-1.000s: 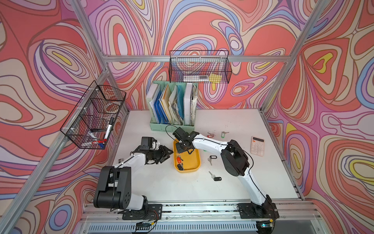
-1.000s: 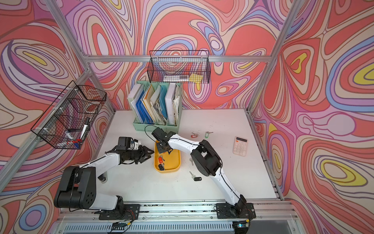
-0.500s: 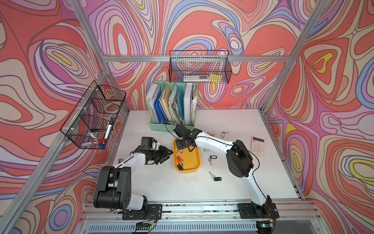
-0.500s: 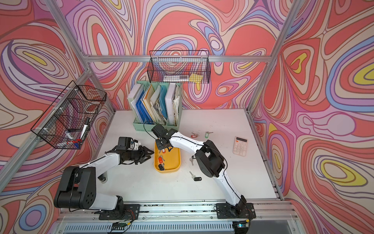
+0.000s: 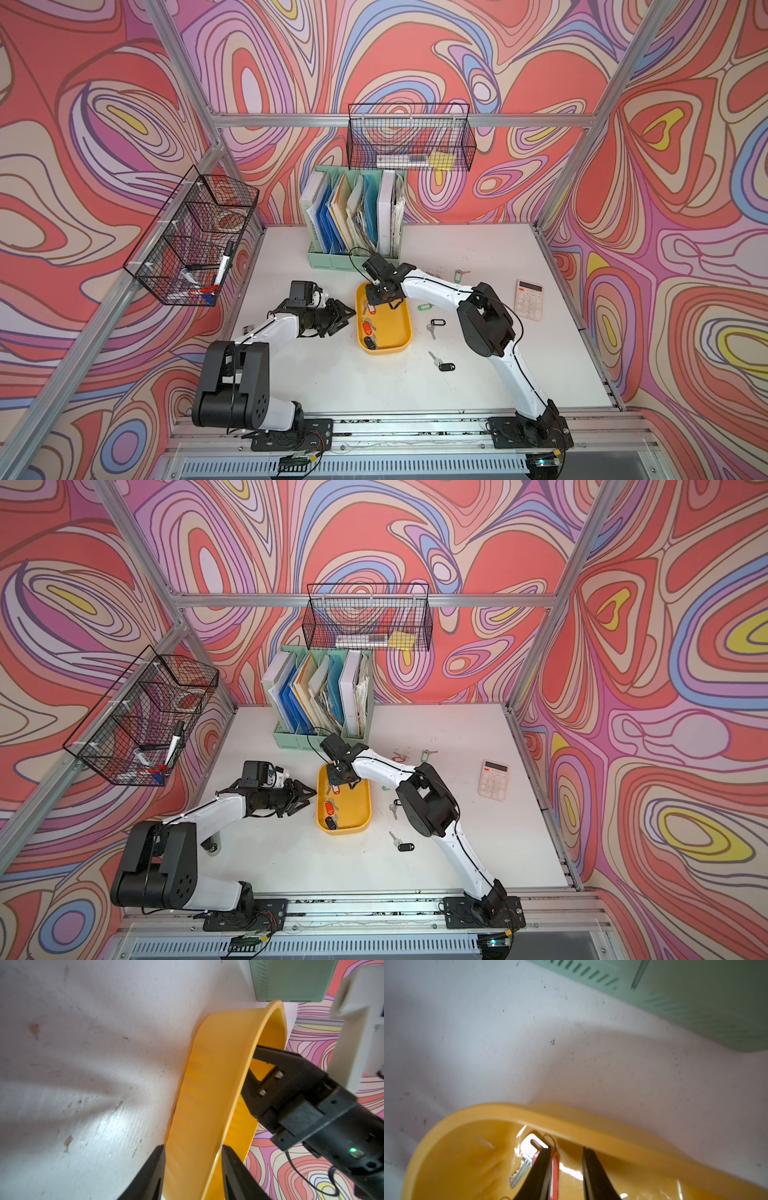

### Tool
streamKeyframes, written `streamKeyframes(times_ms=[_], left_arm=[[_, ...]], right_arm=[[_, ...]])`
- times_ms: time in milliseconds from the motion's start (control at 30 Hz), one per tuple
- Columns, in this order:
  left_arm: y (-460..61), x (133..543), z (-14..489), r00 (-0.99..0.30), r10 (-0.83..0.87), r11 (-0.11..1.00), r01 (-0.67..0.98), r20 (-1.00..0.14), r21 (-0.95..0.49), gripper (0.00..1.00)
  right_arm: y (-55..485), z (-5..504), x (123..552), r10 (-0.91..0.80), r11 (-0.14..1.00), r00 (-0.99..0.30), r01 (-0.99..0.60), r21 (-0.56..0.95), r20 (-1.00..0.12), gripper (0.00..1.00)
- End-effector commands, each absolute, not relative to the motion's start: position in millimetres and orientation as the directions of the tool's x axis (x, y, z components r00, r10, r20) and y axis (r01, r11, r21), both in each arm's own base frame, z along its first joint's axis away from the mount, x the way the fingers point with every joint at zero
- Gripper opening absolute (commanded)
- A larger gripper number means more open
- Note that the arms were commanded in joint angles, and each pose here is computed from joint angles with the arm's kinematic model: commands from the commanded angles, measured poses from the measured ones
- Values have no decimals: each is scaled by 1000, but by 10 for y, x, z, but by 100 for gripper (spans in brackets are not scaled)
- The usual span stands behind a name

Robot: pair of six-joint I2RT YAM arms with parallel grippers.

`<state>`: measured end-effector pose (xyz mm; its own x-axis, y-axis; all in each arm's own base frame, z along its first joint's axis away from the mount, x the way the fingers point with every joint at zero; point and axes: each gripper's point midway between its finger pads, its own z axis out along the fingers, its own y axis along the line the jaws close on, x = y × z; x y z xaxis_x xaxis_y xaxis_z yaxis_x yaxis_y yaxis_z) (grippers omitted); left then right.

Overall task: Take the keys out of the storage box
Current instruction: Pick up the key from the storage box.

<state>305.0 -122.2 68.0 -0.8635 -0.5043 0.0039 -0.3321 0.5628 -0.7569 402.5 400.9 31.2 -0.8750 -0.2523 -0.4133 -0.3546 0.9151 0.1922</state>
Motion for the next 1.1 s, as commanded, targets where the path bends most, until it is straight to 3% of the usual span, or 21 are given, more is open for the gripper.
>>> streamKeyframes(times_ms=[0, 733, 900, 1067], left_arm=[[-1216, 3076, 733, -870, -493, 572, -309, -18, -760, 49], [-1218, 3070, 738, -870, -492, 571, -308, -18, -761, 49], [-1220, 3071, 739, -871, -491, 573, -306, -20, -761, 49], [-1213, 3070, 738, -870, -493, 574, -308, -21, -759, 49]], right_arm=[[4121, 310, 4054, -234, 908, -879, -350, 230, -416, 30], [4289, 181, 3980, -215, 882, -903, -344, 323, -373, 27], [4310, 153, 3957, -216, 877, -908, -342, 337, -360, 20], [4332, 287, 3961, -214, 868, -902, -351, 351, -374, 5]])
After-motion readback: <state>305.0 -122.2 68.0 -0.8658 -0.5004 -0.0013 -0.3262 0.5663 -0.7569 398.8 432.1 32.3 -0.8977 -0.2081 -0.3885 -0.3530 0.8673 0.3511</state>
